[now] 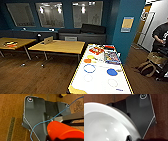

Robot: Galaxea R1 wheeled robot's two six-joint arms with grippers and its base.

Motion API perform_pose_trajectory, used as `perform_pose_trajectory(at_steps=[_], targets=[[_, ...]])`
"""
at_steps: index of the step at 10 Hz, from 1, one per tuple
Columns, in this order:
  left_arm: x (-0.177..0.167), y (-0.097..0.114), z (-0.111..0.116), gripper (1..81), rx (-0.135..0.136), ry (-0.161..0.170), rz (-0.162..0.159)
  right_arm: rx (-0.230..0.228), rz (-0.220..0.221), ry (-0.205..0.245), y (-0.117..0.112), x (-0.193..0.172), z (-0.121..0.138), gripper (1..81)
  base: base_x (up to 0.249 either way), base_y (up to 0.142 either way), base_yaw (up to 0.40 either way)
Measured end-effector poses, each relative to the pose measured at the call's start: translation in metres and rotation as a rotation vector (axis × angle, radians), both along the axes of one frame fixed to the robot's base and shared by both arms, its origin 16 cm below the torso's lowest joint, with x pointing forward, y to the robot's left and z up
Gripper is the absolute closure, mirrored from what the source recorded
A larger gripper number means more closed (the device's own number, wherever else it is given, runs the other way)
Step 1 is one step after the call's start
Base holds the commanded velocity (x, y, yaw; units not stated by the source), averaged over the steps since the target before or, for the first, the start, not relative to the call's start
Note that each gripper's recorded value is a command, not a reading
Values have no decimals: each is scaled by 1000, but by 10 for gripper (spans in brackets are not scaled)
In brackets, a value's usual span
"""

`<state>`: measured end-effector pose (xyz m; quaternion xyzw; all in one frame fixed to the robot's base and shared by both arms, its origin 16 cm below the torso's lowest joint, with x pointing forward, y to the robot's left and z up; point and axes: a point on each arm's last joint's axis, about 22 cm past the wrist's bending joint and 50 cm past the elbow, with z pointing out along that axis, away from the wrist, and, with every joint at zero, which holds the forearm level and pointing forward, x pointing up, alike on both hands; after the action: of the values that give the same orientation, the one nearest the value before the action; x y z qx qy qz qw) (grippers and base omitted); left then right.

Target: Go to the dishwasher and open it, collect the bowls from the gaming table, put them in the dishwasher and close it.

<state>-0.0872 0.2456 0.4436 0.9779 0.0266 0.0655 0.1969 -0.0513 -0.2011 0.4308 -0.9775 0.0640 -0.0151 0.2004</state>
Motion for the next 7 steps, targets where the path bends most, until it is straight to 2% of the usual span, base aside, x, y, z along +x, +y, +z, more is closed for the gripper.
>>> perform_pose_trajectory(at_steps=[2, 7], targets=[[1, -12, 0, 811, -14, -1, 2, -1, 4, 1, -1, -1, 0, 811, -129, 0, 0], [0, -22, 0, 811, -26, 3, 3, 3, 21, 0, 3, -7, 0, 811, -129, 0, 0]])
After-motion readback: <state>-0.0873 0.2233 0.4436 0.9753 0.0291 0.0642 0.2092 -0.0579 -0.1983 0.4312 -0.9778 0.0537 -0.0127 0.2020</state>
